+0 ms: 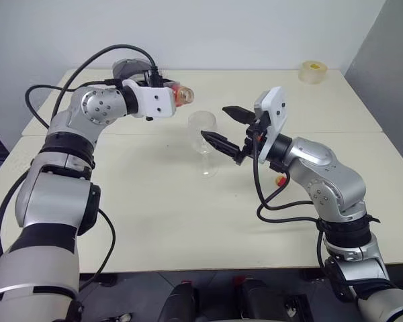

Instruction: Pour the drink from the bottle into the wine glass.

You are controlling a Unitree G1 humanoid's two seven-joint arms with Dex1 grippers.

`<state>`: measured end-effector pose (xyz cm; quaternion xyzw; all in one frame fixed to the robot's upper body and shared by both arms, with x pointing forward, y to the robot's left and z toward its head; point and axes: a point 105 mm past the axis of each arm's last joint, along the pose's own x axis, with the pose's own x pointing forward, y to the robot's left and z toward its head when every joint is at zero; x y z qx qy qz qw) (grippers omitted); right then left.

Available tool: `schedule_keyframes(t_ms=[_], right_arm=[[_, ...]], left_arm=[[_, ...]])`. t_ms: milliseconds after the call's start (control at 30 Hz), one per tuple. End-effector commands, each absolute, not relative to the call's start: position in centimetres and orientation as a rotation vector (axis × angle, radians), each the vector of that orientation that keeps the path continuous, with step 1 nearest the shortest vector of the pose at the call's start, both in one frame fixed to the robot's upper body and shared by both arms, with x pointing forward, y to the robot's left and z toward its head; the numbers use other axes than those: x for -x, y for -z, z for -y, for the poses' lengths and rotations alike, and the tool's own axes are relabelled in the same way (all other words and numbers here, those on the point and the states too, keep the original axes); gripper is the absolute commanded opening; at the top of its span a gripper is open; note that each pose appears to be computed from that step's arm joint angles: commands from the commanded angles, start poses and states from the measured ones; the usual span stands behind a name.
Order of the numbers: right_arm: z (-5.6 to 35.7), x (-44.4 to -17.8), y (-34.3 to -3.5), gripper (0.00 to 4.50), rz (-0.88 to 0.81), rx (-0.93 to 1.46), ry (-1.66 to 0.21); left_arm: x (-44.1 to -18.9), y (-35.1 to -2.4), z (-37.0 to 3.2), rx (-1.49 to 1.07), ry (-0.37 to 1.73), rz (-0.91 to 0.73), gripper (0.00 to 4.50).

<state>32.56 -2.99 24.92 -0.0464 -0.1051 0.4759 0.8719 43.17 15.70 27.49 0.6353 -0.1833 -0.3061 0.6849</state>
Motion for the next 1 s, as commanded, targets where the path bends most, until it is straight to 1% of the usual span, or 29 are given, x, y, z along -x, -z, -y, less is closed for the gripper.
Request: schedule_keyframes(t_ms=[33, 267, 1000], right_arm=[[2.8, -32.0, -26.0, 4.5, 0.281, 0.117, -1.008], [2.9, -31.9, -26.0, 4.5, 0.282, 0.123, -1.009], [2.6, -31.7, -25.9, 4.5, 0.289, 0.135, -1.018]], left_arm=[[-42.7, -30.0, -15.8, -1.482, 0.635, 0.491, 1.29], [-42.7, -30.3, -15.8, -1.567, 0.621, 0.509, 1.29], [-42.8, -31.3, -16.4, -1.676, 0.577, 0.517, 1.29]])
